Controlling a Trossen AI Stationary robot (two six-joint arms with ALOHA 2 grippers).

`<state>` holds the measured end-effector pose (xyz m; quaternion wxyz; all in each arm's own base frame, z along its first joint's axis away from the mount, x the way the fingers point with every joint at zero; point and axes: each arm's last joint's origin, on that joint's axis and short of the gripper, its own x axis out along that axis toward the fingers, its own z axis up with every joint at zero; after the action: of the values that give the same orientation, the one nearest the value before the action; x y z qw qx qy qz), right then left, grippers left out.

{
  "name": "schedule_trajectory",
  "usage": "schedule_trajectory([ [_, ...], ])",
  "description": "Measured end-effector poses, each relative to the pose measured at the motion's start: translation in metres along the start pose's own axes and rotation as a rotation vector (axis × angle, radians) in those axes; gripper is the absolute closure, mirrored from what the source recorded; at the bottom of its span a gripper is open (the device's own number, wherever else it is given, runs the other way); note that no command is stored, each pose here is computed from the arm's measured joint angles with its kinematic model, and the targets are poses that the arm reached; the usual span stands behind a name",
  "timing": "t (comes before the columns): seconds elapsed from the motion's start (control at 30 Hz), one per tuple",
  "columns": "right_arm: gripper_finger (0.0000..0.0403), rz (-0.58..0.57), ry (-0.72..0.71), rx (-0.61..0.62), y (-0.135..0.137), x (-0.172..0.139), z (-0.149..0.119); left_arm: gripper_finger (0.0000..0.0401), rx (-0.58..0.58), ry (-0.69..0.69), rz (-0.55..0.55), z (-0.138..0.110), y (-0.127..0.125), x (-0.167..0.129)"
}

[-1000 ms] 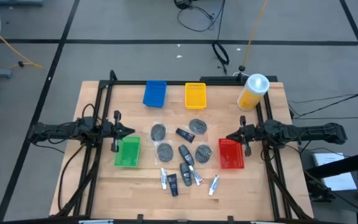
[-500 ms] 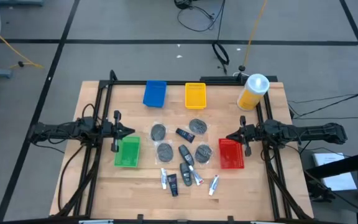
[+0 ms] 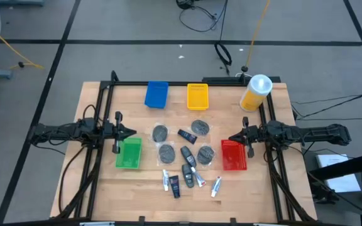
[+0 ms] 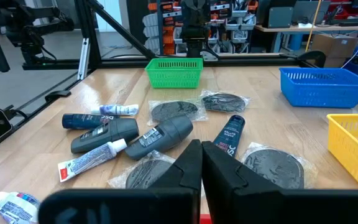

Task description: Pick & Place Travel size toiletries

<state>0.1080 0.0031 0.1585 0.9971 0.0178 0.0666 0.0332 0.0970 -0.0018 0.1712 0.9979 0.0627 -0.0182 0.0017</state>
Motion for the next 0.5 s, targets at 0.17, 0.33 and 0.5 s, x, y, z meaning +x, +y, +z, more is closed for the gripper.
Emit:
schedule_trajectory([
  [0.17,0.0403,0.0,0.0,0.0,0.0,0.0,0.0,0.04,0.0,0.0,0.0,-0.0001,0.0,0.0],
  [0.33,0.0403,-0.018,-0.001,-0.018,-0.0005,0.0,0.0001,0.04,0.0,0.0,0.0,0.0,0.0,0.0],
  [0.5,0.0403,-0.051,-0.057,0.001,-0.0014,-0.0002,0.0054,0.04,0.0,0.0,0.0,-0.0001,0.0,0.0],
])
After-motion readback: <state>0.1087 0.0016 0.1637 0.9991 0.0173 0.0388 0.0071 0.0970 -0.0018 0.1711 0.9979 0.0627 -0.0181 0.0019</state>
